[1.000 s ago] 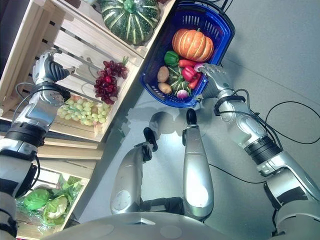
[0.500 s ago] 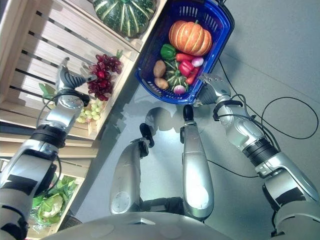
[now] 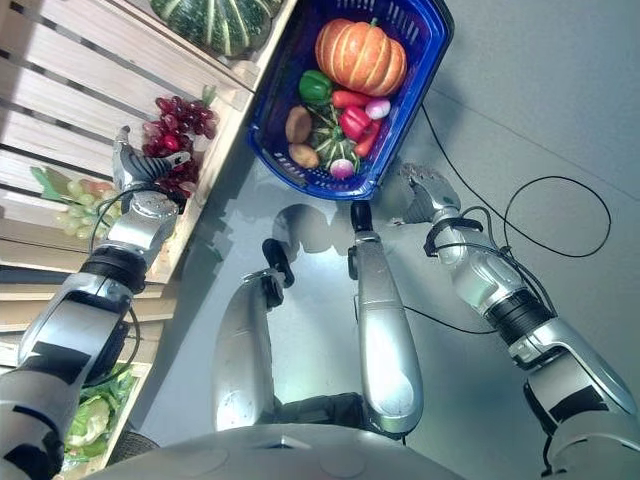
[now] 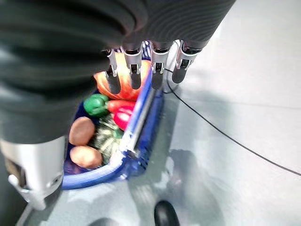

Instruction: Pick up fruits and vegetables into the basket

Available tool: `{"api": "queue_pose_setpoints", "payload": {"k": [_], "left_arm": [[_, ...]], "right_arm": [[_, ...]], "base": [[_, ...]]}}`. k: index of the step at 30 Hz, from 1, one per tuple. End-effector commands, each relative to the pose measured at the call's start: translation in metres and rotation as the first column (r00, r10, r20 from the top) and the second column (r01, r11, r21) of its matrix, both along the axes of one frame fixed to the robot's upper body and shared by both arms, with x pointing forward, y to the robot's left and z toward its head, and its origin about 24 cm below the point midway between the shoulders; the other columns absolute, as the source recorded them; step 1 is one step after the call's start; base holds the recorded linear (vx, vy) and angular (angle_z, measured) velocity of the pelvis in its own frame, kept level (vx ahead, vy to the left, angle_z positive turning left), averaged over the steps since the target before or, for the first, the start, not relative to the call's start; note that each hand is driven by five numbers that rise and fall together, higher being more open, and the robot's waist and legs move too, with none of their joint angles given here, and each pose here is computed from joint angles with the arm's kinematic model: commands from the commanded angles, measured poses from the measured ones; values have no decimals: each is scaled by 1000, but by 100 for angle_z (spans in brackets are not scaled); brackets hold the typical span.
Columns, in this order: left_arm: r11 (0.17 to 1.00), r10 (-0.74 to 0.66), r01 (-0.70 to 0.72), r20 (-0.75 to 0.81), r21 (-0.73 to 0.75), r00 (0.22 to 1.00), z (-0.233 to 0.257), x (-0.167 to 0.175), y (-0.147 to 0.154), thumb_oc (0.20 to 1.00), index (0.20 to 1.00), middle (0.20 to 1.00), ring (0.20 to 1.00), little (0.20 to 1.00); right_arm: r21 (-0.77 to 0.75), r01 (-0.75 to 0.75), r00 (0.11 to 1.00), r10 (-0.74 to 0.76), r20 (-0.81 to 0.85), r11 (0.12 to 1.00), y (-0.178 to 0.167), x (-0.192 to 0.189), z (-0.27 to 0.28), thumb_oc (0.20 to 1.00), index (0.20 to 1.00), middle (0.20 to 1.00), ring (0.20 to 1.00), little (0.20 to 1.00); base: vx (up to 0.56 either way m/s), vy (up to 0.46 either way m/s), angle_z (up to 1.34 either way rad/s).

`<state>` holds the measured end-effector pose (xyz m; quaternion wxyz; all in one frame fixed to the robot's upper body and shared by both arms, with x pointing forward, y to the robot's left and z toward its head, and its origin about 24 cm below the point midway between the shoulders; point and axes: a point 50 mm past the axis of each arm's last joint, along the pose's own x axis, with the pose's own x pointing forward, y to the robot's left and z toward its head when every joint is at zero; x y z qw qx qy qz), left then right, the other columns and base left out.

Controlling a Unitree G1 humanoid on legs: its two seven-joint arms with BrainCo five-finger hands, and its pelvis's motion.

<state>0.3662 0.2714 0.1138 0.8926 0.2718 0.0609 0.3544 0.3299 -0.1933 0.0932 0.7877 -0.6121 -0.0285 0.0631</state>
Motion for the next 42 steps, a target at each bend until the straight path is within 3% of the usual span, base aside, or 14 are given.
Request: {"api": "queue_pose_setpoints", "payload": {"k": [1,16,31,32,33,34,35,42], "left_arm": [[987,153,-152,17,-42,988,-3,-9,19,1000,1000,1000,1000,1000],[941,291,-282,25,-189,956,12,-3,32,1000,1000,1000,1000,1000],[961,207,-227,-133,-158,969,10,3,31,1000,1000,1000,1000,1000],[960,209,-231,-145,-157,967,11,3,31,884,884,884,884,884],[959,214,-237,-154,-153,965,11,3,32,413,413,413,413,413],[959,215,-238,-154,-152,965,11,3,32,241,241,241,241,241],[960,222,-245,-162,-137,961,13,3,33,200,200,200,200,200],[959,253,-271,-185,-79,949,19,2,39,200,200,200,200,200]], "right_arm": [[101,-58,998,60,-14,993,21,-10,-16,1000,1000,1000,1000,1000],[253,-7,1000,13,-18,967,20,-7,-17,1000,1000,1000,1000,1000],[363,24,999,-5,-54,931,19,-1,-16,1000,1000,1000,1000,1000],[372,28,998,-7,-58,928,20,-1,-17,1000,1000,1000,1000,1000],[379,31,998,-7,-64,925,19,-2,-18,1000,1000,1000,1000,1000],[381,32,998,-8,-64,924,19,-2,-19,1000,1000,1000,1000,1000],[387,32,998,-6,-68,921,19,-2,-20,1000,1000,1000,1000,1000],[433,33,997,0,-78,901,18,-5,-23,1000,1000,1000,1000,1000]], "base": [[38,-88,-1],[16,-59,2],[-4,-18,1],[-10,15,-3],[0,0,0],[0,0,0],[0,0,0],[-1,0,-1]]}}
